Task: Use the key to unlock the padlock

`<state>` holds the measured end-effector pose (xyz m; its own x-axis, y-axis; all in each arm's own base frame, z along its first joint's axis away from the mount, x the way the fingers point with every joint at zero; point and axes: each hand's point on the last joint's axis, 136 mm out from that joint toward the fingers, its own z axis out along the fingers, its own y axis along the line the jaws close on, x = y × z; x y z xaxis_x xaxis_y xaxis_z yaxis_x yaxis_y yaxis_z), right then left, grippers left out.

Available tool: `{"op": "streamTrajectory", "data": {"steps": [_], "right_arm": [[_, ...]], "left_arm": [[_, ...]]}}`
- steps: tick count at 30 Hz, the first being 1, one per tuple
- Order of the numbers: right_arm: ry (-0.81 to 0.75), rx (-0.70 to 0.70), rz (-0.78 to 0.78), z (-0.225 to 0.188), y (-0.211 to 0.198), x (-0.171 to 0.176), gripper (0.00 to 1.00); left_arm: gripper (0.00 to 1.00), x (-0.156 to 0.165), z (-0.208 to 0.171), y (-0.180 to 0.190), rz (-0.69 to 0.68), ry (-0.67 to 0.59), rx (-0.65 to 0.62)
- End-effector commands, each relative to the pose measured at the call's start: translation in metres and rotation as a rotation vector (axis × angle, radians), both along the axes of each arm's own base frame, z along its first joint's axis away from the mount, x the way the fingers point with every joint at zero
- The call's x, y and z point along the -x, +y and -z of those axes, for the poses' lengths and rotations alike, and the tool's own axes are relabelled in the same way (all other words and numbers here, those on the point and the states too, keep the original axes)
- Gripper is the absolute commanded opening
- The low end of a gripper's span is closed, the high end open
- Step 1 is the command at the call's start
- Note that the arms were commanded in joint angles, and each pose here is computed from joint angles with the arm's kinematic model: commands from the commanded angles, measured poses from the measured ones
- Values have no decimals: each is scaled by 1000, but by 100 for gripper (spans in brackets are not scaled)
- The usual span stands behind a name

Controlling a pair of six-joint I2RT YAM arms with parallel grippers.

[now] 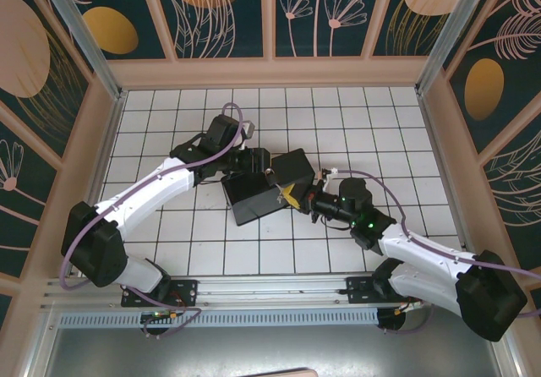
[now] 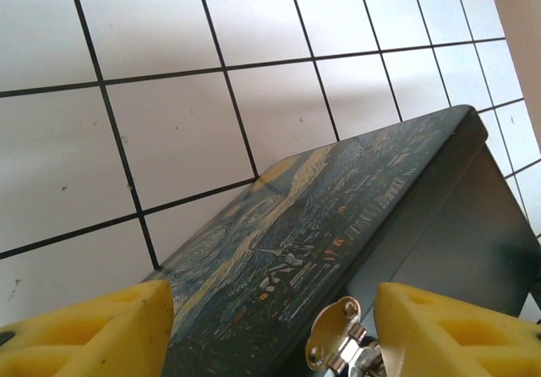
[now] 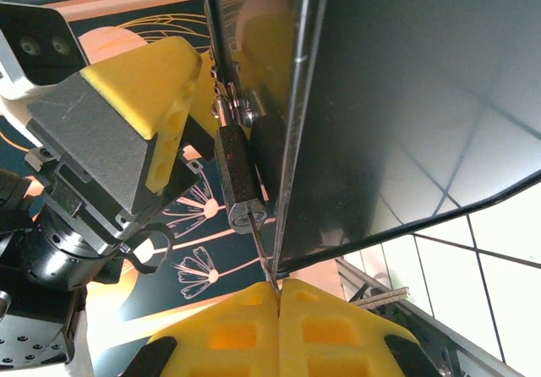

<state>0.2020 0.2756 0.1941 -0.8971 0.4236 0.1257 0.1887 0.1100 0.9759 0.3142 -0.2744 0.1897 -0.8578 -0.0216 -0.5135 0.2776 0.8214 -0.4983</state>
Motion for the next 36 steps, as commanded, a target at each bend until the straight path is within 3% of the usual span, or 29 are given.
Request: {"op": "streamTrajectory", "data": {"steps": [1,14,36], "right_arm": [[-44,-22,32,-19,2,-7,0],[-9,29,109,-22,1,-10,0],[-30,74,80,-20,16,-17,0]], "left_arm": [[64,3,-10,-2,8,-16,29],[62,11,-8,-1,7,-6,6],[58,28,3,-12,109,18,24]]}}
